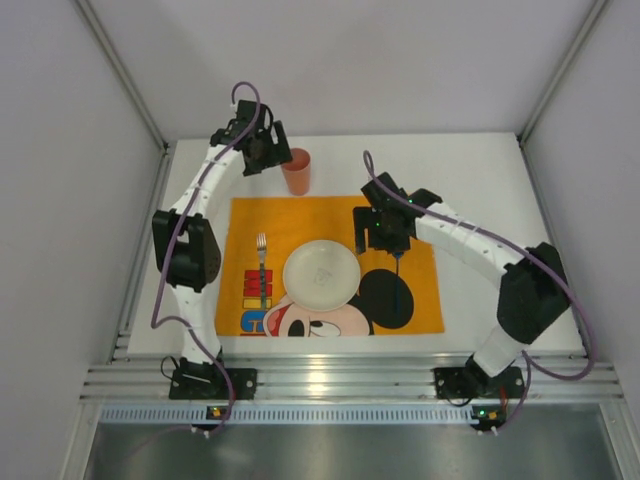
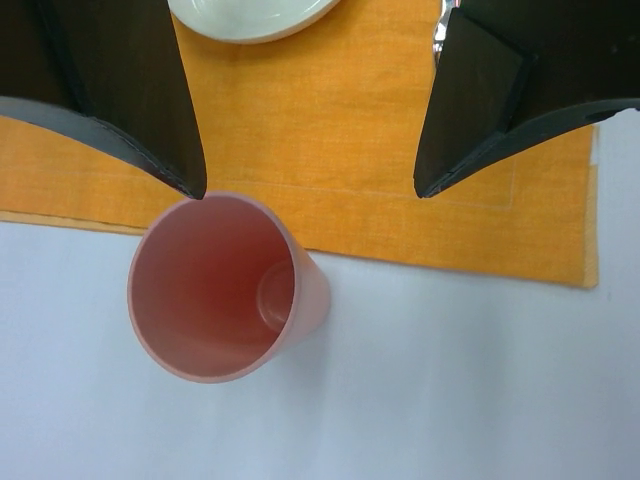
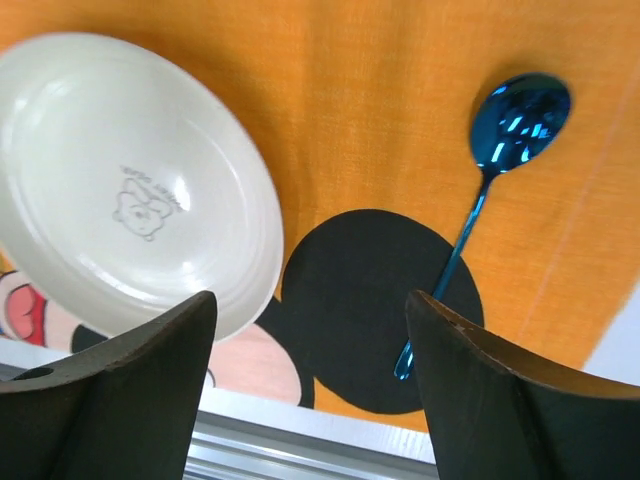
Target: Set the dinner table for one person
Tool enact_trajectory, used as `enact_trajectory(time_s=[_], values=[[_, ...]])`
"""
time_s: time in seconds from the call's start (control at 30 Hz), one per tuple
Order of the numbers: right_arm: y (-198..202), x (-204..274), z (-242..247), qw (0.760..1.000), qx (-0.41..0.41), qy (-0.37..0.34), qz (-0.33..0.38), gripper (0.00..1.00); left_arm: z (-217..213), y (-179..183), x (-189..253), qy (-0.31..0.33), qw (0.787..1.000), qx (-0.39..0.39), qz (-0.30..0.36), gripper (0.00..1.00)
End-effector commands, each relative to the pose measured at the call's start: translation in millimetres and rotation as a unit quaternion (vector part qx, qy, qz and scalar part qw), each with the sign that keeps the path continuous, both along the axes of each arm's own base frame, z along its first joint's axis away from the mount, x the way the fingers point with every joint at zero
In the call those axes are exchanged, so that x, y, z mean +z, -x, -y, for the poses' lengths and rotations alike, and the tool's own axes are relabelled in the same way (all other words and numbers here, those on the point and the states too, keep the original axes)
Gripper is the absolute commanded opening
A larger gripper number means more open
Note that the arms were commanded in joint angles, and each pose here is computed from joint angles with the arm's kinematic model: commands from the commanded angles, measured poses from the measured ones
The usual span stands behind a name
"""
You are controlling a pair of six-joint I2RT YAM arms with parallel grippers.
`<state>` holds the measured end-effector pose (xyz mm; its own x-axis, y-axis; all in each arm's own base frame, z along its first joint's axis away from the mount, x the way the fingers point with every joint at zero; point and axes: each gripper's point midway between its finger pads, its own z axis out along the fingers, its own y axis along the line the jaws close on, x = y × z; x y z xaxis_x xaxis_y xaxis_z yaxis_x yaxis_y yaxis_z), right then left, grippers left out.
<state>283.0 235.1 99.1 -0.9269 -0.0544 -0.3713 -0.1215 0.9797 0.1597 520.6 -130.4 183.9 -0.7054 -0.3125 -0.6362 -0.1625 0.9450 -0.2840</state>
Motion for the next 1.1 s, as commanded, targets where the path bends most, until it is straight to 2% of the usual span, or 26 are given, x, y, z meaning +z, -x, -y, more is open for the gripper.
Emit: enact_trajectory(time_s=[0.0,0.17,0.27,0.3,0.4,0.43,0.57,0.6,0.67,0.7,0.73,0.8,0.83,0.9,0.93,1.07], values=[[-8,68,15,0.996,-0.002,-0.003,0.085,0.77,15,-26,3,0.024,0.999,-0.015,0.035,0.89],[-9,88,39,0.994,-0.023,-0.002,0.105,0.79,22,-44,-15,0.029,0.999,-0.019,0.030,0.88],[-12,88,51,0.994,-0.034,0.001,0.101,0.79,23,-53,-31,0.025,0.999,-0.018,0.020,0.69],[-13,88,53,0.994,-0.037,0.001,0.100,0.79,24,-56,-36,0.024,0.999,-0.018,0.019,0.51],[-19,93,57,0.994,-0.037,0.004,0.106,0.79,26,-62,-32,0.025,0.999,-0.022,0.027,0.16],[-24,98,57,0.993,-0.034,0.004,0.113,0.79,31,-61,-29,0.034,0.998,-0.036,0.027,0.00],[-43,120,51,0.991,-0.025,-0.006,0.134,0.81,35,-55,4,0.043,0.996,-0.060,0.053,0.00],[-50,119,45,0.991,-0.019,-0.007,0.130,0.82,40,-51,10,0.051,0.994,-0.076,0.056,0.00],[-65,145,29,0.988,-0.004,-0.035,0.153,0.85,45,-43,27,0.056,0.991,-0.096,0.068,0.00],[-74,140,21,0.989,0.001,-0.036,0.144,0.86,46,-38,27,0.057,0.991,-0.103,0.065,0.00],[-83,166,8,0.984,0.012,-0.064,0.166,0.87,53,-32,30,0.057,0.989,-0.117,0.065,0.00],[-99,165,-7,0.985,0.019,-0.073,0.156,0.88,62,-15,38,0.058,0.988,-0.133,0.062,0.00],[-109,190,-16,0.979,0.023,-0.096,0.180,0.88,68,-8,41,0.061,0.985,-0.148,0.060,0.00],[-120,185,-32,0.979,0.031,-0.110,0.168,0.89,82,14,45,0.057,0.982,-0.173,0.047,0.00],[-124,199,-40,0.975,0.039,-0.129,0.179,0.89,86,21,47,0.052,0.980,-0.185,0.045,0.00],[-129,185,-56,0.975,0.047,-0.150,0.154,0.89,112,66,59,0.039,0.972,-0.229,0.038,0.00]])
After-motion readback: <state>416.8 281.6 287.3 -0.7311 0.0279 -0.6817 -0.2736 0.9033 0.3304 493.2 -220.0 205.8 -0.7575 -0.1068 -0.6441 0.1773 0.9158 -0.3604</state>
